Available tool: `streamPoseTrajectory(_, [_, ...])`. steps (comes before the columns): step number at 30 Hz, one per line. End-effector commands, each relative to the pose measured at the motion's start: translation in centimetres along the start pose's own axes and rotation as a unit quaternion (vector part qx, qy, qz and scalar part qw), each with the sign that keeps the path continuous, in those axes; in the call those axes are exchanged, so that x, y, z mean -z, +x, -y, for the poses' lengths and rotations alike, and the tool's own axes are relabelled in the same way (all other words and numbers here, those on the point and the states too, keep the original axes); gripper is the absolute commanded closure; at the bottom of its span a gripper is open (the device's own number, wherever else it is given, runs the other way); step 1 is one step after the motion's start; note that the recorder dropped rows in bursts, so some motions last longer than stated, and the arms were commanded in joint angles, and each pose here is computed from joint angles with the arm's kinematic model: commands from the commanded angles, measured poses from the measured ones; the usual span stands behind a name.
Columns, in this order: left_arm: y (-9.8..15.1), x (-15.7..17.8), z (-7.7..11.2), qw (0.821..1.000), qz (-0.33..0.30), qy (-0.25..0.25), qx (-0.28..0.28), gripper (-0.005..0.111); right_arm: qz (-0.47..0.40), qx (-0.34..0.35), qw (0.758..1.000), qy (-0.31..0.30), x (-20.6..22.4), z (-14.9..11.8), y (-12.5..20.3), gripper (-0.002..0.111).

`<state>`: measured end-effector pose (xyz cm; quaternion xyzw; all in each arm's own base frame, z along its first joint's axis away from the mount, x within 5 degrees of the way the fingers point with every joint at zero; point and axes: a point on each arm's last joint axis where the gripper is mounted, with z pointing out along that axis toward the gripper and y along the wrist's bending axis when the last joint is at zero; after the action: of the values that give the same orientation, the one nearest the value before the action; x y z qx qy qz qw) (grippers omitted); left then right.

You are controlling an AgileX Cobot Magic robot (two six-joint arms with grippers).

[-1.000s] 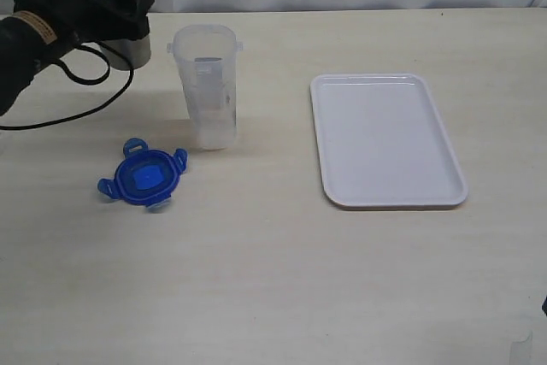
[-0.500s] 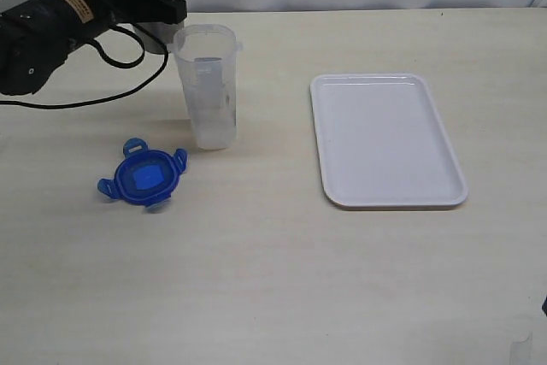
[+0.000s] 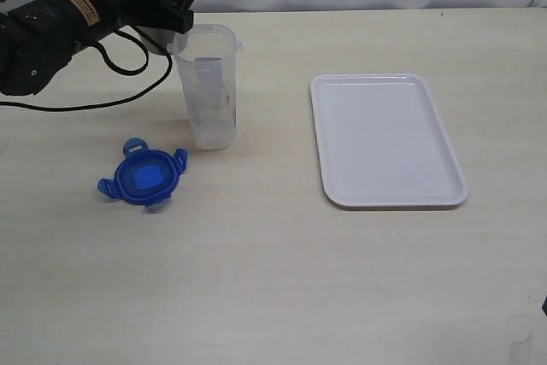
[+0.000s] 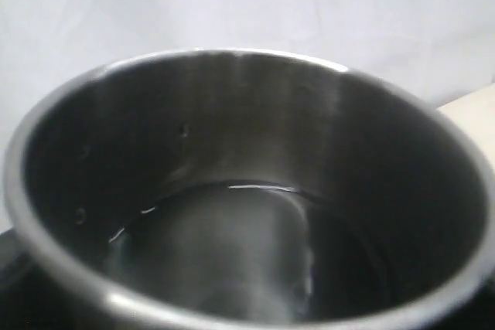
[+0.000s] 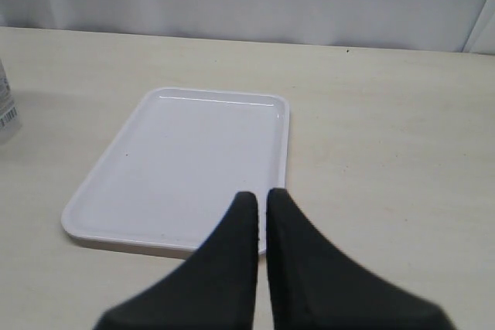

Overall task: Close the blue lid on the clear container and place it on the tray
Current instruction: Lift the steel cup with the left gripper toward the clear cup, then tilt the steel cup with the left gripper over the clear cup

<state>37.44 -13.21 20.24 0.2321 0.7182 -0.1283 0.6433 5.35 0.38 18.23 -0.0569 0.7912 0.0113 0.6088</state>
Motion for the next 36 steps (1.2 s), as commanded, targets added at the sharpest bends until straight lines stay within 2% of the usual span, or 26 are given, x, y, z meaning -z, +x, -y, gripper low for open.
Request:
streamPoseTrajectory(1, [-2.17, 0.1, 0.1, 0.997, 0.062, 0.01, -0.039, 0.107, 0.002, 0.001, 1.0, 0.004, 0.01, 0.05, 0.03, 0.104])
streamPoseTrajectory(13, [-2.16, 0.1, 0.11, 0.992, 0.063, 0.006, -0.105, 0.107, 0.002, 0.001, 1.0, 0.004, 0.01, 0.05, 0.03, 0.104])
streamPoseTrajectory(18, [-2.16, 0.1, 0.11, 0.987, 0.063, 0.003, -0.15, 0.107, 0.002, 0.001, 1.0, 0.004, 0.01, 0.05, 0.03, 0.104])
streamPoseTrajectory(36, [-2.13, 0.1, 0.1, 0.973, 0.061, -0.002, -0.22, 0.107, 0.002, 0.001, 1.0, 0.004, 0.01, 0.05, 0.03, 0.104])
